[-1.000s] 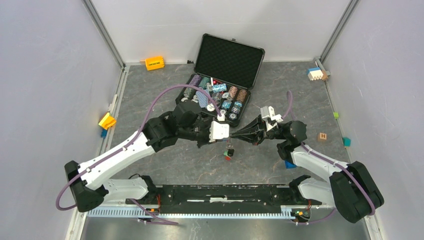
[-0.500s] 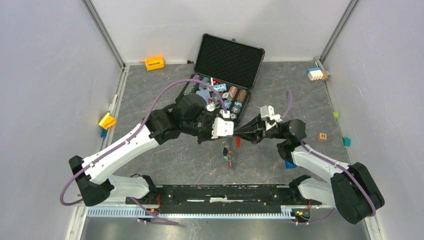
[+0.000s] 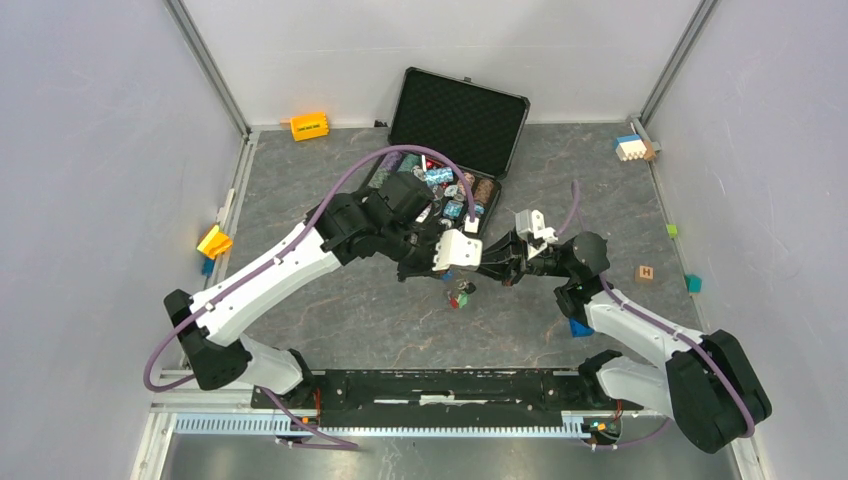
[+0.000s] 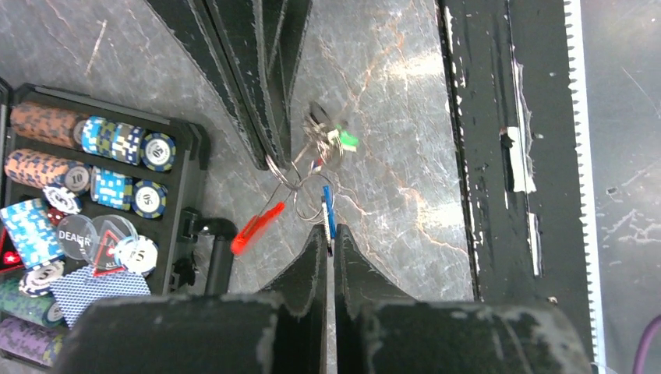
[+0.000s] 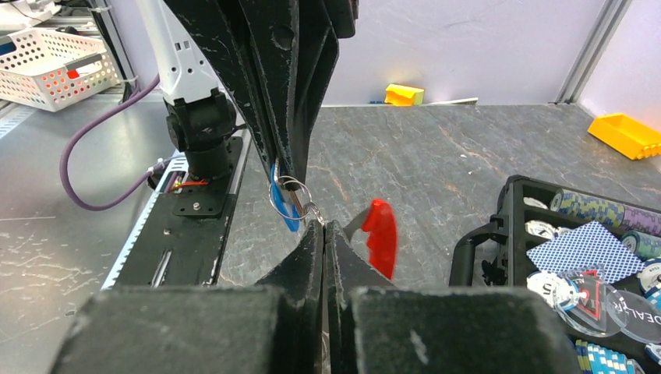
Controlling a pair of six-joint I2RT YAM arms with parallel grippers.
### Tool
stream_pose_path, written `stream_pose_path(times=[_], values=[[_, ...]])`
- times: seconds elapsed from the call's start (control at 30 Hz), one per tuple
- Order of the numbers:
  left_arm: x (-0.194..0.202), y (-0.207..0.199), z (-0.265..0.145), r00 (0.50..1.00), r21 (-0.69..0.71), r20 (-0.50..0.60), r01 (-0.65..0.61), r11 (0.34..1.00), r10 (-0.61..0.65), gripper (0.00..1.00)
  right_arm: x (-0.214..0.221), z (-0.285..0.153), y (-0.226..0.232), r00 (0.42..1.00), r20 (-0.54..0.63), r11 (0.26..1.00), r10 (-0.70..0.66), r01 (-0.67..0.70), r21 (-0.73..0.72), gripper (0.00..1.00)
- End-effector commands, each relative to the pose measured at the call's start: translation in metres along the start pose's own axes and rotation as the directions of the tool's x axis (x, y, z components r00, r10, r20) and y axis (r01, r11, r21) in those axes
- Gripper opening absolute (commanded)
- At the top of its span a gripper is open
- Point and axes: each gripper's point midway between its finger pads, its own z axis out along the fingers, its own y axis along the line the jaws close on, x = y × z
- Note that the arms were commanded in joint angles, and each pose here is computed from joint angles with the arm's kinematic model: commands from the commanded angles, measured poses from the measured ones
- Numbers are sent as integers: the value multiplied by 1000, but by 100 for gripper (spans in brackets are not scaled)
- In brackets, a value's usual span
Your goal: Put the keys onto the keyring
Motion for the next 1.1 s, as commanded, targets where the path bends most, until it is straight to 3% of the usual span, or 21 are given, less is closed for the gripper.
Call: stream_pose_path(times=[0.0, 0.03, 0.37, 0.6, 0.77, 0.9, 1.07], values=[[-10, -14, -16, 999, 57, 21, -51, 997, 50, 2, -7, 0, -13, 999, -2, 997, -48, 48, 53, 0], [-9, -13, -17, 999, 57, 16, -50, 997, 49, 2, -6, 0, -13, 999, -3, 998, -47, 48, 52, 0], [-28, 5, -28, 999, -14, 26, -47, 999, 47, 2, -10, 0, -12, 998, -6, 997, -63, 63, 45, 36], [-39, 22, -33, 999, -58, 17, -50, 997, 52, 2, -17, -5, -20, 996, -8, 993, -84, 84, 84, 39], [-48, 45, -24, 999, -111, 6, -44, 993, 45, 2, -23, -24, -54, 992, -64, 963, -105, 118, 242, 41], [-70, 65, -10, 998, -120, 56, -19, 993, 25, 2, -37, -49, -84, 985, -120, 903, -124, 162, 399, 41], [-95, 79, 9, 991, -87, 132, 22, 996, -11, 2, -51, -89, -123, 955, -255, 748, -151, 279, 602, 41]])
